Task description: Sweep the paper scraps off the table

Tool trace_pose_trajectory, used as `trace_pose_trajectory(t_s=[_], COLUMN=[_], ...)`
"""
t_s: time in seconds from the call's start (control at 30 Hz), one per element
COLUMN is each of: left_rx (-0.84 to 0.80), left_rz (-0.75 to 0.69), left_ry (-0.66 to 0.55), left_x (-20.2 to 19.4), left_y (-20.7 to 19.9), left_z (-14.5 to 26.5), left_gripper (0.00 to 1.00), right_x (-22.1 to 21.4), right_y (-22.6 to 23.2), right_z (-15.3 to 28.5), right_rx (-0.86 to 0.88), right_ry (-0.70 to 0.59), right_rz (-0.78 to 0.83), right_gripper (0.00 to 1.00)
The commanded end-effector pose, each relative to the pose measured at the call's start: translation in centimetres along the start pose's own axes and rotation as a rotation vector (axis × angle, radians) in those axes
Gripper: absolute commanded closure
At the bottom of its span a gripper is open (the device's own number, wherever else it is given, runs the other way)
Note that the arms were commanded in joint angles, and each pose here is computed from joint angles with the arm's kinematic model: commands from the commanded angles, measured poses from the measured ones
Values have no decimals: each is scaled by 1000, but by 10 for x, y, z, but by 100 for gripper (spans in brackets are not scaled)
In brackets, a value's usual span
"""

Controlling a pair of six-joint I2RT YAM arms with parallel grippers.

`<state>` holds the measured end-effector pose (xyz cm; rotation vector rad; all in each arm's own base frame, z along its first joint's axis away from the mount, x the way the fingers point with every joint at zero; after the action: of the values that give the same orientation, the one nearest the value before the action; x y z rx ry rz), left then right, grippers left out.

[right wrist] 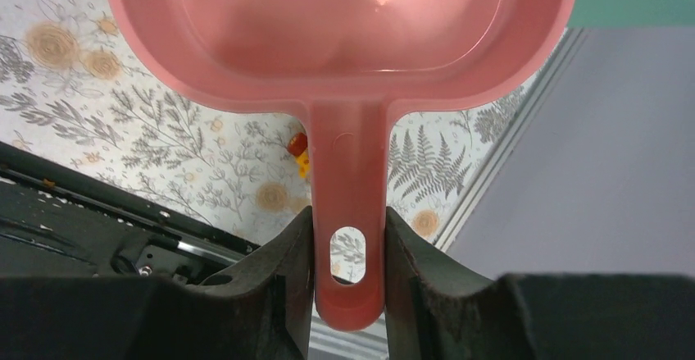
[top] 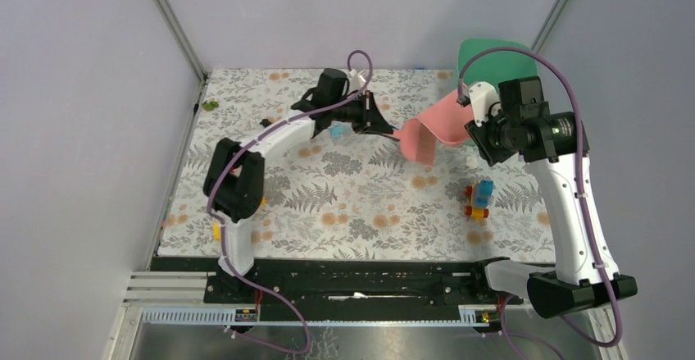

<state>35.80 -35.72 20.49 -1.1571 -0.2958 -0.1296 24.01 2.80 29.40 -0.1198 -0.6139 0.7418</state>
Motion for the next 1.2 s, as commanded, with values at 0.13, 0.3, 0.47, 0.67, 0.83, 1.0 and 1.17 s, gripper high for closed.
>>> trace_pose_trajectory(t_s=[0.13,0.3,0.47,0.67,0.83,1.0,1.17], left_rx=[-150,-159,-175,-86,29,37,116], left_rz=[190,333,345,422,474,477,492], left_ry=[-26,0,38,58,34,14,-23], left_x=[12,-16,-36,-54,-58,-48,-34], left_y=[-22,-19,-18,24,65,64,84], left_z=[-89,-125,-145,-176,-191,-174,-126], left_gripper=[100,100,100,100,100,100,100], right_x=[-23,-27,-29,-30,-31,-32,-45], right_y=[-11,-12,-11,-10,-6,-1,12], right_z=[38,44,45,41,35,33,20], right_rx=[-108,-131,-129,-122,-100,-75,2], right_ry=[69,86,103,109,116,114,136], right_rz=[0,-23,-36,-53,-61,-47,43], right_gripper=[100,100,100,100,100,100,100])
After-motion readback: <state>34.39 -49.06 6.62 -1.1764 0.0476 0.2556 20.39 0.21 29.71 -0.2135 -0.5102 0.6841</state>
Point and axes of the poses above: each gripper's point midway between its finger pads, its own z axis back along the fingers, its own y axis along the line the jaws close on, x = y × z, the point moved 1 cm from there along z, back along the fingers, and after that the axes turned 8 degrees about z, right-handed, at the moved point
